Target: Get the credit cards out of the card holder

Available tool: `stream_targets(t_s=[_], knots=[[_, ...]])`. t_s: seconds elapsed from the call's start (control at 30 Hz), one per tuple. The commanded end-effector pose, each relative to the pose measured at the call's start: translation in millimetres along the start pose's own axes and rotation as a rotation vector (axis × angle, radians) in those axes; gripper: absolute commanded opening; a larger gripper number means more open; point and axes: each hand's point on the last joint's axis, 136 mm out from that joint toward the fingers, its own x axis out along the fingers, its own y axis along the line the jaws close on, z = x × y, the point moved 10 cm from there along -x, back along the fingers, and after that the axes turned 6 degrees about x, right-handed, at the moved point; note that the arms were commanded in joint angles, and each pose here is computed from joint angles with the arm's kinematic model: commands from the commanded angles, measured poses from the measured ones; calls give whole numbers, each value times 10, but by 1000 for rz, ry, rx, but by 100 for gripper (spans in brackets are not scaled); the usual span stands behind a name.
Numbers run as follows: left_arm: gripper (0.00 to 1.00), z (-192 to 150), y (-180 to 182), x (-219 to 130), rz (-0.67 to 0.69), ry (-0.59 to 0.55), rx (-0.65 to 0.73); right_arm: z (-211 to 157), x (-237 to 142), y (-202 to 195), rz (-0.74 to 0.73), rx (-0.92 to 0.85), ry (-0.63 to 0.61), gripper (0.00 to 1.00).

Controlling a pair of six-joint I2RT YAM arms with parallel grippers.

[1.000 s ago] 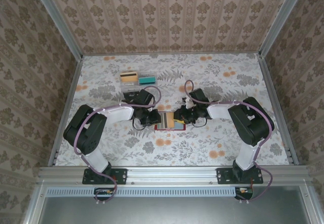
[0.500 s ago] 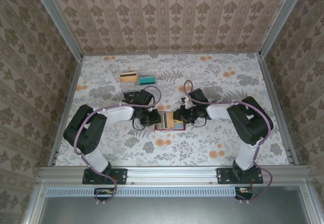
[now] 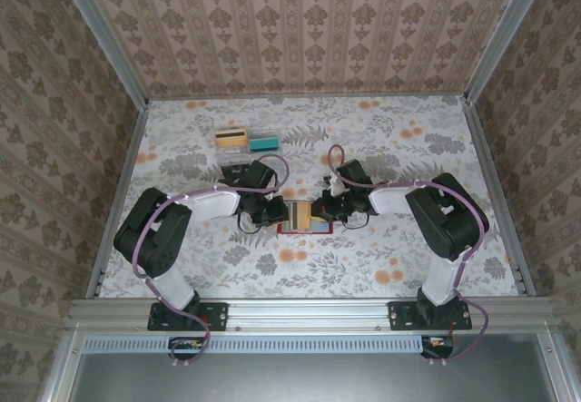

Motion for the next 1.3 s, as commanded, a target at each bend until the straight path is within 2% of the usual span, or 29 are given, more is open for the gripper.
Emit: stream_targets(t_s=[0.0,0.37,0.6,0.7,0.87,1.27], knots=[[16,-141,177,78,83,70,-31,-42,-78,-92,-12,14,9,3],[16,-137,180,31,80,56,-31,-88,-372,-189,-13,26,-32,0],[20,-34,79,-178,12,-25,-35,-128,-598,-99,-6,-12,-59,0],[27,55,3,-343,-53,-85,-47,-143,-700,-38,8,-25,-75,0],[50,217,-152,-682,-197,-219,-56,-149,-917,217,69,-91,-107,0],[57,545,-300,-1267,-595,-485,-87,61,-1294,977,305,-258,-186,0]])
